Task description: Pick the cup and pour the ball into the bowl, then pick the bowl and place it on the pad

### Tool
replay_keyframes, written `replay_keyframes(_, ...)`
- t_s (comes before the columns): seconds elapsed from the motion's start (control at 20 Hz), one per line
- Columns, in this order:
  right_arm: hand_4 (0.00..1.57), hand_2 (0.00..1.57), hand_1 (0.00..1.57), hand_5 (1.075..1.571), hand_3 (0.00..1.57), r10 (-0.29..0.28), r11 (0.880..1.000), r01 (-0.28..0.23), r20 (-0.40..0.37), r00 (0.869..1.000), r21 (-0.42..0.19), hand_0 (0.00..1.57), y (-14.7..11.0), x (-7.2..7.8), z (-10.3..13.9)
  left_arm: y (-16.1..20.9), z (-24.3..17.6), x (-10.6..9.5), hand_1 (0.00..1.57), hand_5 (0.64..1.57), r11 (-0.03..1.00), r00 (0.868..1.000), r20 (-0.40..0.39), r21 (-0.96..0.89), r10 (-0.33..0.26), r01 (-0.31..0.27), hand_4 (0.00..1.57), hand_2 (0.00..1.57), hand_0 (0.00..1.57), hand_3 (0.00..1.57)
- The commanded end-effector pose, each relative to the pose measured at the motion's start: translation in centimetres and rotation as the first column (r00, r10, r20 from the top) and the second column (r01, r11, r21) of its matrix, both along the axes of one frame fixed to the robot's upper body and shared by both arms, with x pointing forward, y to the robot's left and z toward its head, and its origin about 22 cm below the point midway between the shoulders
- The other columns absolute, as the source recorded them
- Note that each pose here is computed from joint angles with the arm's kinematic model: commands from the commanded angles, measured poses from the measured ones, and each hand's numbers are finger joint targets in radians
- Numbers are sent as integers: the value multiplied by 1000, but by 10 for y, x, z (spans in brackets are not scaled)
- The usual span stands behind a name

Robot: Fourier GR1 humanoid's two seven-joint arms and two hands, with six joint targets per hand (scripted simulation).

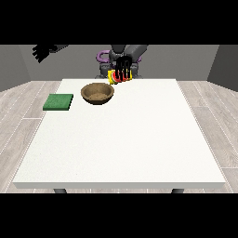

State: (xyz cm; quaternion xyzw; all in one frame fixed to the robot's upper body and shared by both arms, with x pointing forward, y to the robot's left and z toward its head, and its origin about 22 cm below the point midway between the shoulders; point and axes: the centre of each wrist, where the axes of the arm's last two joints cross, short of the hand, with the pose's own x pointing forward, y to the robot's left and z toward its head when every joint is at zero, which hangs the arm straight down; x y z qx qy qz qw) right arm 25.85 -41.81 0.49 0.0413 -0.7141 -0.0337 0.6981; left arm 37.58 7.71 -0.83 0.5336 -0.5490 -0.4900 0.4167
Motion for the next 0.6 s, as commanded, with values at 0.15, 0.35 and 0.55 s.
replay_keyframes(0.15,666,0,0,1562,0,67,998,-67,8,998,11,0,28,19,-8,-42,26,-10,267,1566,970,1000,25,241,-10,4,681,1298,267,1366)
replay_keyframes(0.35,681,0,0,1562,0,69,998,-69,-11,998,11,0,11,22,-1,-62,34,-29,0,1571,941,997,-48,331,-59,71,852,1127,0,1452)
replay_keyframes(0.55,714,0,0,1565,0,24,1000,-24,-13,1000,4,0,22,21,-4,-64,50,-28,0,1571,962,996,-24,258,-85,88,913,1178,0,1473)
